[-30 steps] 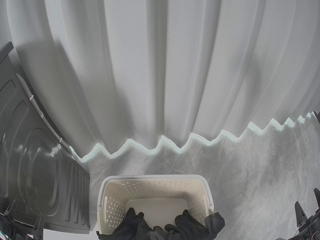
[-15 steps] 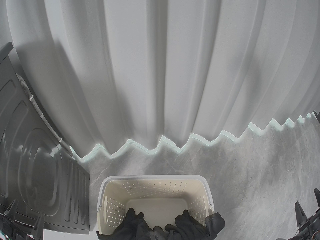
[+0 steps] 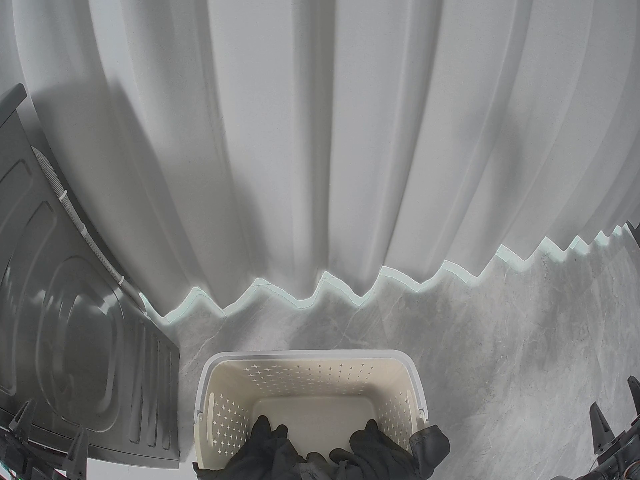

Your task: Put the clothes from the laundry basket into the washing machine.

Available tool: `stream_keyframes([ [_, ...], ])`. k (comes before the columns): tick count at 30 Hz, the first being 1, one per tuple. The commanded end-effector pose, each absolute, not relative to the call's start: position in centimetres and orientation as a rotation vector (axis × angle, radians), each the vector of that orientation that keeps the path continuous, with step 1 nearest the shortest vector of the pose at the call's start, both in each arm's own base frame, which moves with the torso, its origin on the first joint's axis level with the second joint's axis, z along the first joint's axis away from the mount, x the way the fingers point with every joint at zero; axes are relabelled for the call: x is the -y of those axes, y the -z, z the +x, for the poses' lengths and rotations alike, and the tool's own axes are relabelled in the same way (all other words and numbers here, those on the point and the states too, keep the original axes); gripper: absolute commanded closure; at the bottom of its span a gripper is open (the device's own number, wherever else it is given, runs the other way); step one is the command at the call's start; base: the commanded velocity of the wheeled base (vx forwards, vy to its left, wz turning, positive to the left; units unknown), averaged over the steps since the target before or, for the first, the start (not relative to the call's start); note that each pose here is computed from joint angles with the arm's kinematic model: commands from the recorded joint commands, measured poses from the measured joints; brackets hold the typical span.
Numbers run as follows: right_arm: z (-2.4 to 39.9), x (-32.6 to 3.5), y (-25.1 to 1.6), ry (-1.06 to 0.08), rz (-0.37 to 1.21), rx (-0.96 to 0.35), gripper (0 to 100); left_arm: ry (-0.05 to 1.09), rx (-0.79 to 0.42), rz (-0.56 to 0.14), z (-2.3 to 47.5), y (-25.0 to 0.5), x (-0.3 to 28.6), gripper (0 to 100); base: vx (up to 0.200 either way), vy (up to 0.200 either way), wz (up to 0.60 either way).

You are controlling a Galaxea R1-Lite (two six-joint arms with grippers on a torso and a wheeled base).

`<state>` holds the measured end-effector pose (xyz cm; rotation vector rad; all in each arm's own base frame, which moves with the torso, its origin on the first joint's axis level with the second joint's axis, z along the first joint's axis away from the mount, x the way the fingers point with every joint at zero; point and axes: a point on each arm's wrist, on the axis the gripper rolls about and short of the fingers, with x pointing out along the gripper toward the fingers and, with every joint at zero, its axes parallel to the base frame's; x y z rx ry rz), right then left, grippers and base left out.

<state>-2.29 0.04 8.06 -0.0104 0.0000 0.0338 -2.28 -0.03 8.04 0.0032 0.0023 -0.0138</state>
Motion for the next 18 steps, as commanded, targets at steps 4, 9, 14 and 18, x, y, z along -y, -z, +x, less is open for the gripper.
stream_keyframes([
  [4, -2.28, -0.04, -7.53, -0.035, -0.011, -0.001, 0, 0.014, -0.002, 0.003, -2.29, -7.56, 0.03, 0, 0.000, 0.000, 0.00],
  [9, -2.28, -0.04, -7.53, -0.035, -0.011, -0.001, 0, 0.014, -0.003, 0.002, -2.28, -7.56, 0.03, 0, 0.000, 0.000, 0.00],
  [14, -2.28, -0.04, -7.53, -0.034, -0.011, -0.001, 0, 0.014, -0.003, 0.002, -2.28, -7.56, 0.03, 0, -0.160, 0.000, 0.00],
  [18, -2.28, -0.04, -7.52, -0.034, -0.011, -0.003, 0, 0.014, -0.003, 0.003, -2.28, -7.56, 0.03, 0, -0.200, 0.000, 0.00],
])
